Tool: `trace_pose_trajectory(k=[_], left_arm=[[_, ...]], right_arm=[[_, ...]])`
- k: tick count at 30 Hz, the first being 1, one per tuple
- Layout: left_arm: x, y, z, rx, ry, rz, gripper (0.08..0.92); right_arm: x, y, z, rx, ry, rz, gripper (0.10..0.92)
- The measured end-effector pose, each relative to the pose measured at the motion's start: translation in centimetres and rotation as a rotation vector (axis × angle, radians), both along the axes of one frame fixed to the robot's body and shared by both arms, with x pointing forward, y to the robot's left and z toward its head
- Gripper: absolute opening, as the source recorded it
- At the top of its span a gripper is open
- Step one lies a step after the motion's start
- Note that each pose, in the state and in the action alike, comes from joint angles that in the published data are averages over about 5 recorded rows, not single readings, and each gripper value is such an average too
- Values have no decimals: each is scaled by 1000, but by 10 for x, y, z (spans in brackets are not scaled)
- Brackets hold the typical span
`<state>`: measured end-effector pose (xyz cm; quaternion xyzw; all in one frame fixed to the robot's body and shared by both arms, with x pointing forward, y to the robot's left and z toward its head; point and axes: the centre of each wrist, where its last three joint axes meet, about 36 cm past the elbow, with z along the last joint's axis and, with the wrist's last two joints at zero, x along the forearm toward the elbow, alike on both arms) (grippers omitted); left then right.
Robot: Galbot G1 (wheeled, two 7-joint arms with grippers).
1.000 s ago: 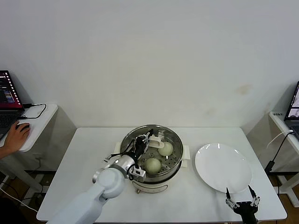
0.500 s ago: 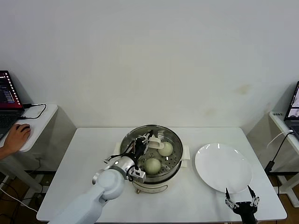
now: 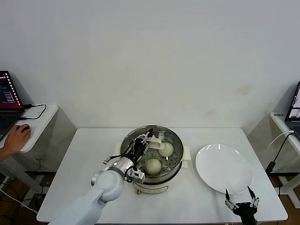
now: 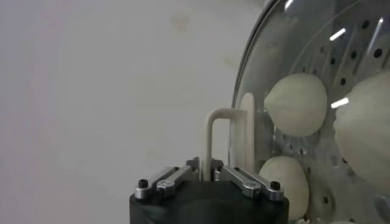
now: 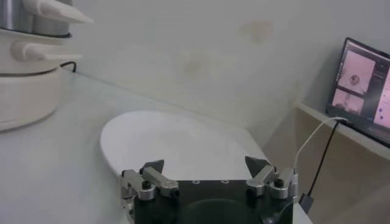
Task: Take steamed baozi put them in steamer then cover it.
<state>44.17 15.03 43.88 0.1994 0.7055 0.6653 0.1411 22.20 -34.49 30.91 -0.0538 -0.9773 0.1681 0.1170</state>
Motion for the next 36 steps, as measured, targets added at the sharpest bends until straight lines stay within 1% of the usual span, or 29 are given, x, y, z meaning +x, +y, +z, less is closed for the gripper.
trace_pose_trajectory(k=[6,10,15,18,21,23,27,30,33,36], left_arm=[[-6,7,2,-13,-3,5,489],[-15,12,4,-29,-4,7,602],[-35,22,8,-64,2,11,746],[-51,29,14,-101,4,8,804],[-71,34,20,-157,10,4,820],[-86,38,23,-209,23,5,822],[-113,47,21,-362,67,19,823],[-129,57,13,-536,105,35,823],[-143,69,2,-740,150,77,823],[-159,79,-11,-936,204,151,823]], right_arm=[[0,1,0,0,1,3,823],[0,1,0,-1,2,3,823],[0,1,0,-1,1,5,823],[1,2,-1,1,-2,8,823],[2,4,-1,5,-6,13,823],[3,6,-2,9,-11,17,823],[5,8,-2,17,-24,27,823],[6,10,0,26,-38,39,823],[6,12,3,40,-52,56,823],[5,13,5,60,-61,77,823]])
